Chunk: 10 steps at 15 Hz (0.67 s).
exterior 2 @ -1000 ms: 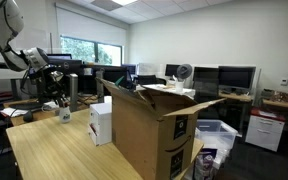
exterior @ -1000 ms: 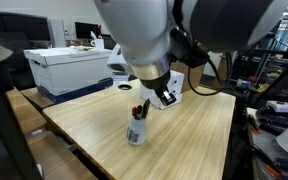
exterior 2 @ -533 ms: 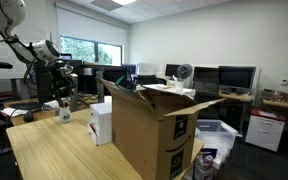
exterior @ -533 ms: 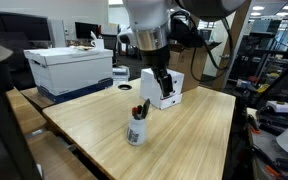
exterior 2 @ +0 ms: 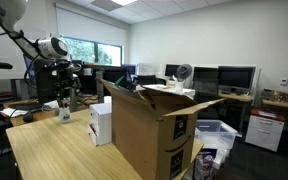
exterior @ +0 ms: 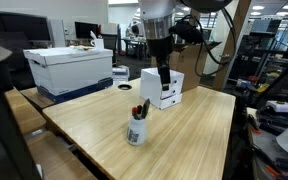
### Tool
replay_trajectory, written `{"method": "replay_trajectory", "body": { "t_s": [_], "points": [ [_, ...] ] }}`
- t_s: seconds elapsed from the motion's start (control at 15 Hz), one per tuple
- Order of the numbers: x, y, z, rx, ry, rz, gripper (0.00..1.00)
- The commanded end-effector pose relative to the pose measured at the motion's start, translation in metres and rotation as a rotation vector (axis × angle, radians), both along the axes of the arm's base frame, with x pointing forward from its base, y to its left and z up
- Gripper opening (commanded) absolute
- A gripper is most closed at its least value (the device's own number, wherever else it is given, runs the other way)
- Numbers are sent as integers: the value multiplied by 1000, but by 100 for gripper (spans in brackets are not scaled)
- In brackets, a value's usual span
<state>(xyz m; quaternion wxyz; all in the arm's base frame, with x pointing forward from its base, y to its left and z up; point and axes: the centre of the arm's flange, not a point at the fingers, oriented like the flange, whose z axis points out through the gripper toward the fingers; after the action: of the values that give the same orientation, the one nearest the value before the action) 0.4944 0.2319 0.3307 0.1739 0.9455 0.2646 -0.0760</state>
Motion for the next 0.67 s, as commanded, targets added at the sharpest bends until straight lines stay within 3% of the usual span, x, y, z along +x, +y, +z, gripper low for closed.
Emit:
{"method": "replay_trajectory", "body": {
  "t_s": [0.0, 0.27, 0.6],
  "points": [
    [-13, -42, 17, 121, -56, -139, 100],
    [-9, -90, 31, 237, -100, -301, 100],
    [-17, -145, 53, 300, -189, -458, 100]
  ]
}}
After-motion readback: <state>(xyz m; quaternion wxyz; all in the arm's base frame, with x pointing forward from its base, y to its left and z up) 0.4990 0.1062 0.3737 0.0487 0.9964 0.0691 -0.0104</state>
